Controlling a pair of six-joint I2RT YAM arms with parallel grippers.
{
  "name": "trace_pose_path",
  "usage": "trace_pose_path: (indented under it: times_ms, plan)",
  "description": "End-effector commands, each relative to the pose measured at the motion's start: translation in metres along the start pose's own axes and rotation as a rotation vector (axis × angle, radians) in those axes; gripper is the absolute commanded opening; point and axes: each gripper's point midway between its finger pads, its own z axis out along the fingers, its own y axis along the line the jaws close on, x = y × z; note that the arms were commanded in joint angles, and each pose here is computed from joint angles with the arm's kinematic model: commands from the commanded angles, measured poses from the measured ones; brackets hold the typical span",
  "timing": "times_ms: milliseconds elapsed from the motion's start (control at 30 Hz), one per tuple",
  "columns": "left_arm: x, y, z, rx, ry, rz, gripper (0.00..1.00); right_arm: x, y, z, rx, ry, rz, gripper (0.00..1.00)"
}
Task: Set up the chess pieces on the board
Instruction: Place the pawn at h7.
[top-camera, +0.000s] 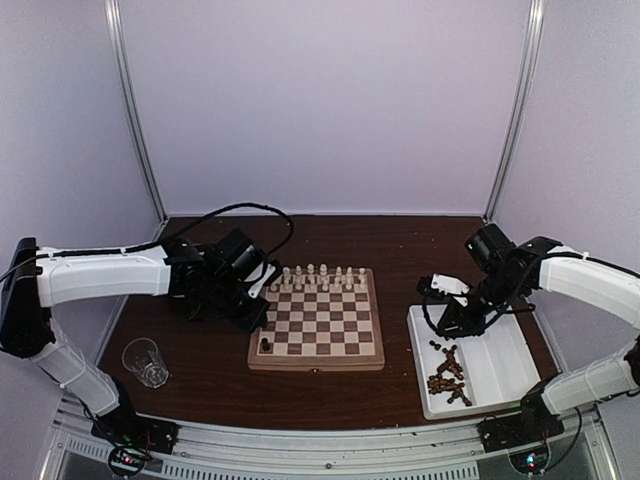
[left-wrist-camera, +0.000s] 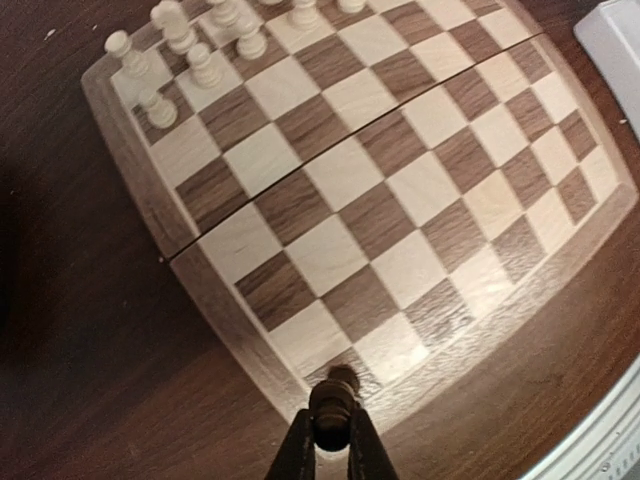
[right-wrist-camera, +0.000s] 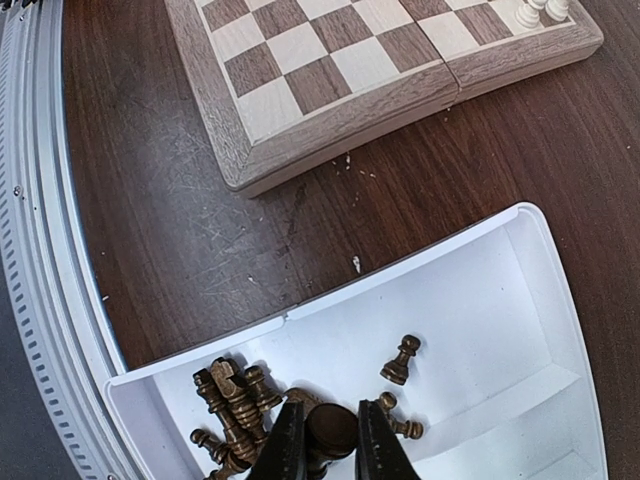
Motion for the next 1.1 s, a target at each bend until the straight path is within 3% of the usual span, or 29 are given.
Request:
trace_pose_path:
  times_ms: [0,600,1067]
  plan:
    - [0.004,0.022,0.013,-0.096,0.009,0.023,0.04,0.001,-0.003,0.002,0.008,0.004,0.014,0.05]
    - [0.001,0.012,0.053,-0.061,0.053,0.012,0.04,0.004,-0.002,0.003,0.003,0.012,0.013,0.06]
    - [0.007,0.007,0.062,-0.037,0.079,0.003,0.05,0.004,-0.002,0.005,-0.004,0.015,0.012,0.06]
